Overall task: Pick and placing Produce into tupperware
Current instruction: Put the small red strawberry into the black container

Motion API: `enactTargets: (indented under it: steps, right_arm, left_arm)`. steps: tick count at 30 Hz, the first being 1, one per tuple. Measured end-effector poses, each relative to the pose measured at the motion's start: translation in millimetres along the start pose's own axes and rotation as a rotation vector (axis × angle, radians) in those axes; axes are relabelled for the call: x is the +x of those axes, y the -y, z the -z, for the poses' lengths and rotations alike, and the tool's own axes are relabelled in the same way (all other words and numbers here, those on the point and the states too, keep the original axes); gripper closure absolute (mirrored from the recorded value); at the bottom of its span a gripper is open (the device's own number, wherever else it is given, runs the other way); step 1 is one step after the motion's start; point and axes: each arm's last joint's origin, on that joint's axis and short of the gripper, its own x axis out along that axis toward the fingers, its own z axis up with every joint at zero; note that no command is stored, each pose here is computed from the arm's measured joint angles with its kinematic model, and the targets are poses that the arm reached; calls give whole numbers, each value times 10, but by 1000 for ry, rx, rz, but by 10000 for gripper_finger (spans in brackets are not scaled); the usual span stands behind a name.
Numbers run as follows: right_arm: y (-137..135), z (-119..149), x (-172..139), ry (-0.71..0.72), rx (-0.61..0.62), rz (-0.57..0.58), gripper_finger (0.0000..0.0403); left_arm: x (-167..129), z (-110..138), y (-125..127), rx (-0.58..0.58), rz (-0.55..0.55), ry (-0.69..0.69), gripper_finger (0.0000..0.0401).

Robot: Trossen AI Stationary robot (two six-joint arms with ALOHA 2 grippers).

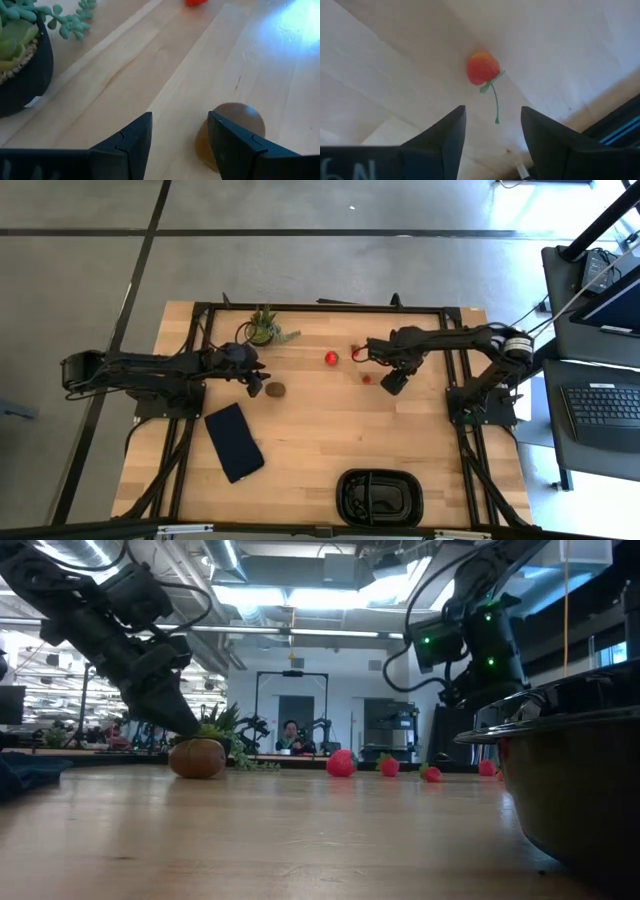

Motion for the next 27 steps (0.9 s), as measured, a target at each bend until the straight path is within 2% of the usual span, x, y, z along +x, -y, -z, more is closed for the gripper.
enactTargets:
  steps: [10,19,27]
  right_arm:
    - [51,-76,121,-57,5,9,244]
    - [53,-107,189,-103,17,-30,276]
    - [86,-123,196,-101,28,-30,325]
  left_arm:
    - [11,58,-4,-18,2,-12,220]
    - [9,74,44,-1,24,-19,220]
    - [9,75,46,0,25,-19,220]
